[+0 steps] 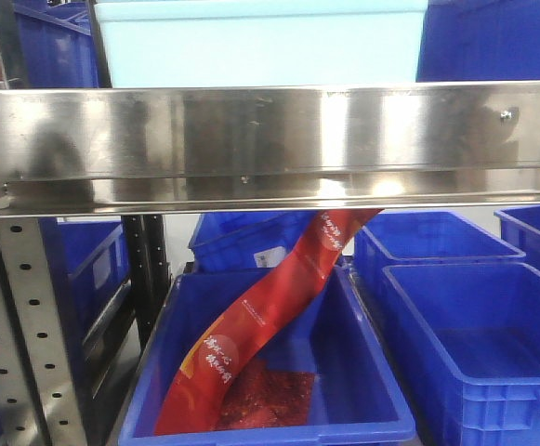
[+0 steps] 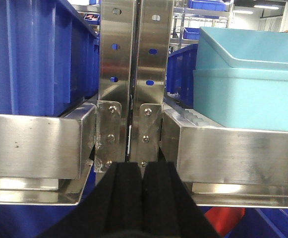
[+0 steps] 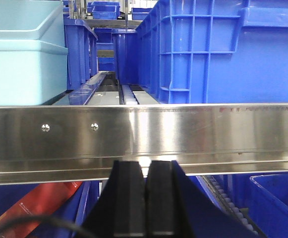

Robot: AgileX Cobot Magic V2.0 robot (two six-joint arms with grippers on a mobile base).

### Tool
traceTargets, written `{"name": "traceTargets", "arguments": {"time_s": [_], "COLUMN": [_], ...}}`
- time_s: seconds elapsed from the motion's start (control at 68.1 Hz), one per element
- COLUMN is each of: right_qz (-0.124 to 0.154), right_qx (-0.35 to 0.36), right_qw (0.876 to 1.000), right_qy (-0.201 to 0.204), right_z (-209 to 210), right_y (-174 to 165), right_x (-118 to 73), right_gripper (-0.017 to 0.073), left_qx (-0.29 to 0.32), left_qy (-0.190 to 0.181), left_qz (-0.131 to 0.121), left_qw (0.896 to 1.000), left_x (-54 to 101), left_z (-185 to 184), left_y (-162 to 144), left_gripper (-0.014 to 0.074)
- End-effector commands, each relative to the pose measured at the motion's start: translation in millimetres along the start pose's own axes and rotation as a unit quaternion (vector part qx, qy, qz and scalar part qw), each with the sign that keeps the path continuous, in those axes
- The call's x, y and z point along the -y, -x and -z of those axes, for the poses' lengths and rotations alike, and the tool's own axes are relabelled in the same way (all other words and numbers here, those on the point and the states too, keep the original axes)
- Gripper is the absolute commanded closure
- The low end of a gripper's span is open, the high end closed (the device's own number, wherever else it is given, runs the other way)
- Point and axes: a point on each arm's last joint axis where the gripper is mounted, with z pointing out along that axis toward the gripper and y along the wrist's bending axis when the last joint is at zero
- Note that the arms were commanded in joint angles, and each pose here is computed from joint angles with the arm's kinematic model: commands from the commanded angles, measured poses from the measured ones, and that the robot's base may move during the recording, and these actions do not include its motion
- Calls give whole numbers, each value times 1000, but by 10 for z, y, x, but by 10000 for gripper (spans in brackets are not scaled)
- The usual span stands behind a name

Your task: Move two blue bins to right shelf middle

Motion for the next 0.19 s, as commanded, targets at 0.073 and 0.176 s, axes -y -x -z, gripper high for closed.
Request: {"name": "traceTargets", "arguments": {"time_s": [0.073, 0.176], "right_qz": [7, 7], "right_qx": [10, 10], "right_qw": [1000, 1000], "right_qy": [-4, -4], "right_z": [4, 4], "right_y": [16, 16], "right_x": [4, 4], "right_gripper": [721, 721], "left_qx": [12, 12], "left_qy": [1, 1], "left_qz": [1, 1], "left_qw": [1000, 1000], "left_x": [0, 0], "left_z": [5, 5], "left_y": [26, 26], "left_gripper": [704, 704]}}
